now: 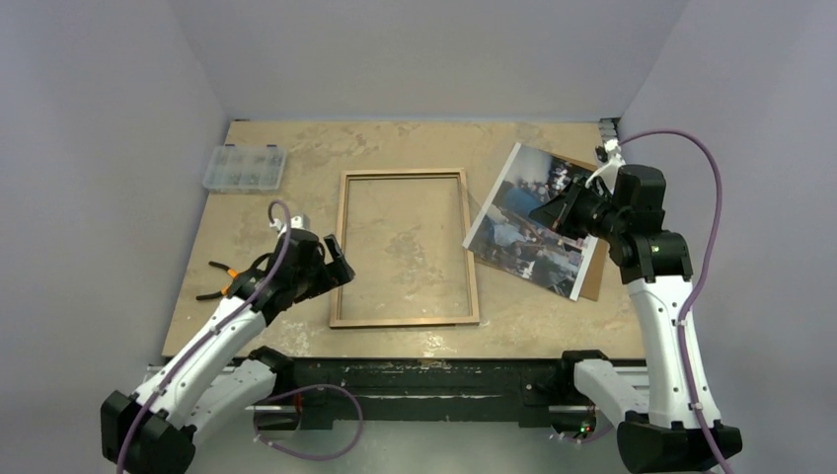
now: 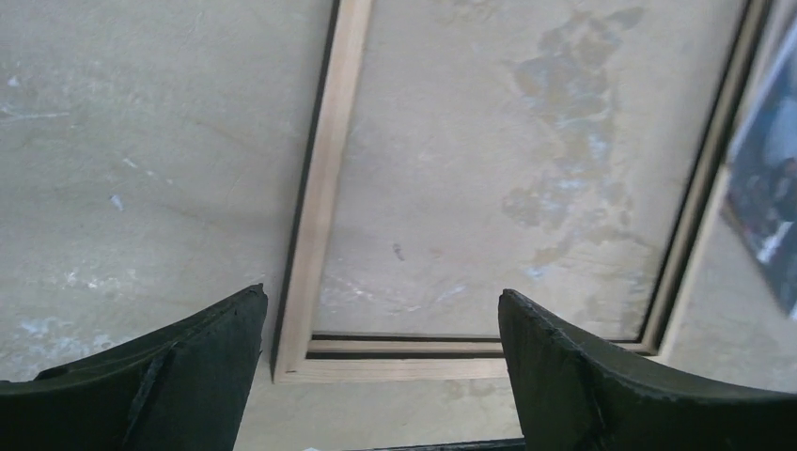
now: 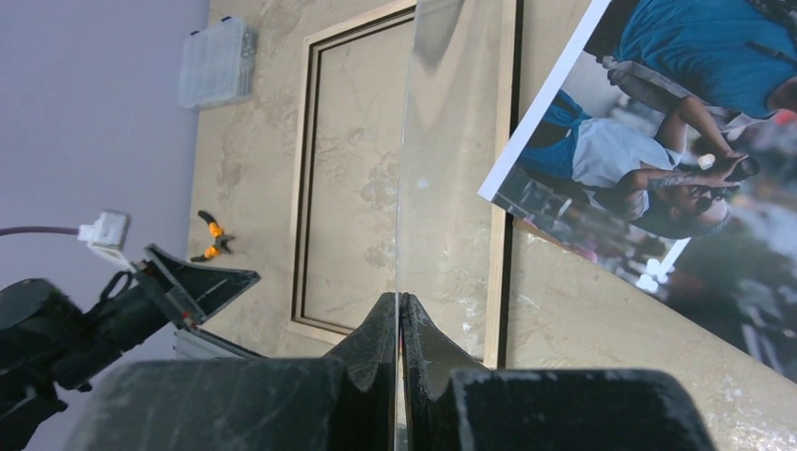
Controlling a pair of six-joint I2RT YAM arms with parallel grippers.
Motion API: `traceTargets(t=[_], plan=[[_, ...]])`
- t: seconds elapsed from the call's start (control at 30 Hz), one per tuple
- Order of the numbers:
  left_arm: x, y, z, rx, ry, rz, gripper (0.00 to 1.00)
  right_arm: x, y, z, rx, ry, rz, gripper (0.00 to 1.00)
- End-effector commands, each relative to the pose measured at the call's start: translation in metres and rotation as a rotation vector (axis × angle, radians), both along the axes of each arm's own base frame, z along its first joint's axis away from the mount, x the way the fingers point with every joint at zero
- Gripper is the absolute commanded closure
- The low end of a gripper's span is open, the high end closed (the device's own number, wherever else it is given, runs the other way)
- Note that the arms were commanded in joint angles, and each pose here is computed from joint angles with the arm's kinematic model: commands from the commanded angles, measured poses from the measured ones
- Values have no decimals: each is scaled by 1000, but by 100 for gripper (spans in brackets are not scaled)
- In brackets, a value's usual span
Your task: Put the photo into the frame
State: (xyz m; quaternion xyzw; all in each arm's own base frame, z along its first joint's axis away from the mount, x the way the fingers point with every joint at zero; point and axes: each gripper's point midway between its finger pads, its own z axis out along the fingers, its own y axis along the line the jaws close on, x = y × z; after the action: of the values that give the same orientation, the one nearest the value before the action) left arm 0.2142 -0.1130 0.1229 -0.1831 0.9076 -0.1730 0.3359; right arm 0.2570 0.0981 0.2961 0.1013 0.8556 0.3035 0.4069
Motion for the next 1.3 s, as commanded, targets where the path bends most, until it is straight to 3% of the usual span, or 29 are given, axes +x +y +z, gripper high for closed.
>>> traceTargets(t=[0.0, 0.2, 0.5, 0.73, 0.97, 1.03, 1.27], plan=[[-1, 13, -23, 136, 106, -26, 11, 5, 11, 11, 59, -45, 42, 100], [7, 32, -43, 299, 233, 38, 18, 5, 14, 7, 74, -29, 56, 100], [17, 1, -84, 216, 290, -61, 29, 5, 19, 12, 95, -35, 81, 100], [13, -11, -107, 167, 320, -107, 53, 5, 23, 16, 119, -40, 101, 100], [7, -23, -115, 200, 347, -155, 92, 4, 23, 19, 120, -48, 101, 100], [5, -31, -116, 229, 344, -176, 99, 3, 22, 18, 119, -46, 94, 100], [-9, -73, -125, 280, 376, -266, 100, -1, 23, 13, 127, -40, 89, 100]])
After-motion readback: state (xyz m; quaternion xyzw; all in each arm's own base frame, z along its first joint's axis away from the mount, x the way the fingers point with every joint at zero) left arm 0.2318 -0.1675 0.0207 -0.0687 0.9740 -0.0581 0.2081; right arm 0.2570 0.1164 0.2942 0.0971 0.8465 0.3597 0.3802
